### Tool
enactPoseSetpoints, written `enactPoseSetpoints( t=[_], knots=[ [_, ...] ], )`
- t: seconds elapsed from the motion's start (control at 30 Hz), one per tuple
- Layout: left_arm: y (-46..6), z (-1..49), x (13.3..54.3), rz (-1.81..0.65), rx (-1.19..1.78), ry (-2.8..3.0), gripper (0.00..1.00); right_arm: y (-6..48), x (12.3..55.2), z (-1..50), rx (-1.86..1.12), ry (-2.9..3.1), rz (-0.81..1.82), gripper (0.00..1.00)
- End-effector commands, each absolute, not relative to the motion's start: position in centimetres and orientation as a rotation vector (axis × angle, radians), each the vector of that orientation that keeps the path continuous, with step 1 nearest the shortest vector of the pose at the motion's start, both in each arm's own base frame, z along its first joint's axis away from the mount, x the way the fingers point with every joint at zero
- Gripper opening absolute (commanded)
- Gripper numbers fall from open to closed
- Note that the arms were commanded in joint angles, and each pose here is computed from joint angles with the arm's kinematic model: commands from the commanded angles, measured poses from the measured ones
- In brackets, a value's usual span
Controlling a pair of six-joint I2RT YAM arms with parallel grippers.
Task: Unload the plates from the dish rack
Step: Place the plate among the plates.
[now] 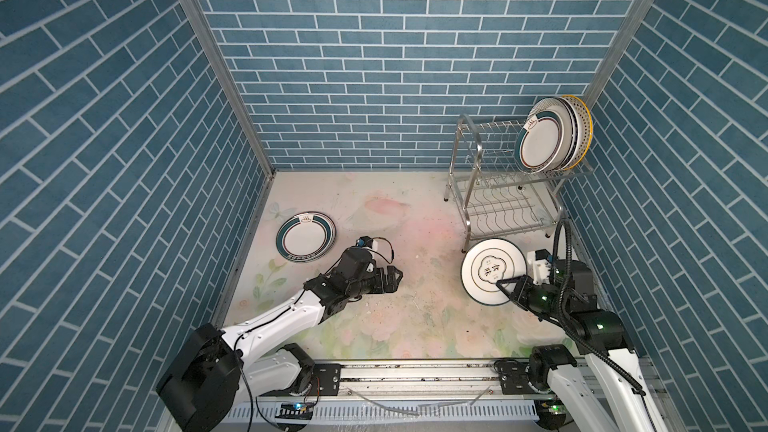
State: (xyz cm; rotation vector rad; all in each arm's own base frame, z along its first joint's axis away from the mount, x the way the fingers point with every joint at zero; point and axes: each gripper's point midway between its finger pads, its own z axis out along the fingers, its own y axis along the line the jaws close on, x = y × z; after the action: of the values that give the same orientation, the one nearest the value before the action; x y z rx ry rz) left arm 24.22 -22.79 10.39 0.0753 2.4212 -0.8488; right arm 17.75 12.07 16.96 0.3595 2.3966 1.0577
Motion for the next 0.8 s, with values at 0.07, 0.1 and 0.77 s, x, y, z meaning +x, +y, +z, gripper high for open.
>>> enactPoseSetpoints(
  t=[0.07,0.1,0.77],
  knots=[
    [-24.1,11.1,24.4,-0.963,0.084,2.376,0.99,14.9,19.2,18.5,0.273,2.298,1.304,0.00],
    [-24.2,11.1,24.5,-0.980,0.078,2.368,0.99,15.1,19.5,18.5,0.271,2.295,1.318,0.00],
    [-22.8,11.4,26.3,-1.197,-0.010,2.239,0.99,27.0,25.0,18.2,0.032,2.302,1.499,0.00]
  ],
)
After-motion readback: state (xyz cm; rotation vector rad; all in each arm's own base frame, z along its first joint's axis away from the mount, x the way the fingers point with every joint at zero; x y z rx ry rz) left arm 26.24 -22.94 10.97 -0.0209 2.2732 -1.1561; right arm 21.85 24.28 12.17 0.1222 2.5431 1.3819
